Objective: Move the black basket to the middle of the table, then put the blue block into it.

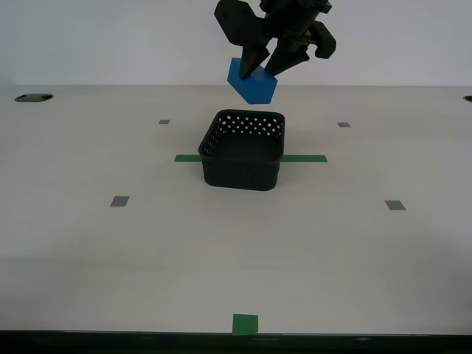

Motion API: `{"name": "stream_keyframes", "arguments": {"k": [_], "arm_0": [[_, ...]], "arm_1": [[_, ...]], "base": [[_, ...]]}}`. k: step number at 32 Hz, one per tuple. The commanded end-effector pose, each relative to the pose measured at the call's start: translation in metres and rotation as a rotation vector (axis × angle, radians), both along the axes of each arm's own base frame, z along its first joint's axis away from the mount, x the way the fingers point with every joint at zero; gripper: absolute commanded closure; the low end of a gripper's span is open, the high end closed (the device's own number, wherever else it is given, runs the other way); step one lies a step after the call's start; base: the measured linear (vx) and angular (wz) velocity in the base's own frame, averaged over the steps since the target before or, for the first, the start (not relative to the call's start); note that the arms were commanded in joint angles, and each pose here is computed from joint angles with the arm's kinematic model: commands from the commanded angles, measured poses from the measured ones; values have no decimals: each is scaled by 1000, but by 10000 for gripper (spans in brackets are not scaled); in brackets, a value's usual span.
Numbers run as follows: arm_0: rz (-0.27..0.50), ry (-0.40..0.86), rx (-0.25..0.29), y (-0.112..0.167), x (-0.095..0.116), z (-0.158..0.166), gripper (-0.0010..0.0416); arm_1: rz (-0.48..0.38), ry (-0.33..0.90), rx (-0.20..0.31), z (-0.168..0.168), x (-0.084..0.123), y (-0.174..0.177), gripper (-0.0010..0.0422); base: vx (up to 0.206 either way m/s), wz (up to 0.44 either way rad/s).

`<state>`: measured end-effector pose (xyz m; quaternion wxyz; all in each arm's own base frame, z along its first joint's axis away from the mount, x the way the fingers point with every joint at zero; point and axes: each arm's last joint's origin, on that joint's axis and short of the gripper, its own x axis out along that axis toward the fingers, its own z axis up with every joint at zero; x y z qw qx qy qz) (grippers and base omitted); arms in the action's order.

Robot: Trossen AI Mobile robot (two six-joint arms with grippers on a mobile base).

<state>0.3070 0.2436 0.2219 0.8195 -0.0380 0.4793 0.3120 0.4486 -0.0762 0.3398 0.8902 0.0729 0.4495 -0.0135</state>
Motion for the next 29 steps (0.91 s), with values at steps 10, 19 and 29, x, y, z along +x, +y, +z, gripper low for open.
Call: {"name": "stream_keyframes", "arguments": {"k": [10, 19, 29], "arm_0": [[18, -115, 88, 12, 4, 9, 321], [18, -117, 89, 12, 4, 9, 73], [-139, -234, -52, 5, 11, 9, 15]], "arm_1": [[-1, -4, 0, 1, 0, 0, 332], [-1, -4, 0, 1, 0, 0, 332], [-2, -4, 0, 1, 0, 0, 332]], "base": [[0, 0], [0, 0], [0, 0]]}}
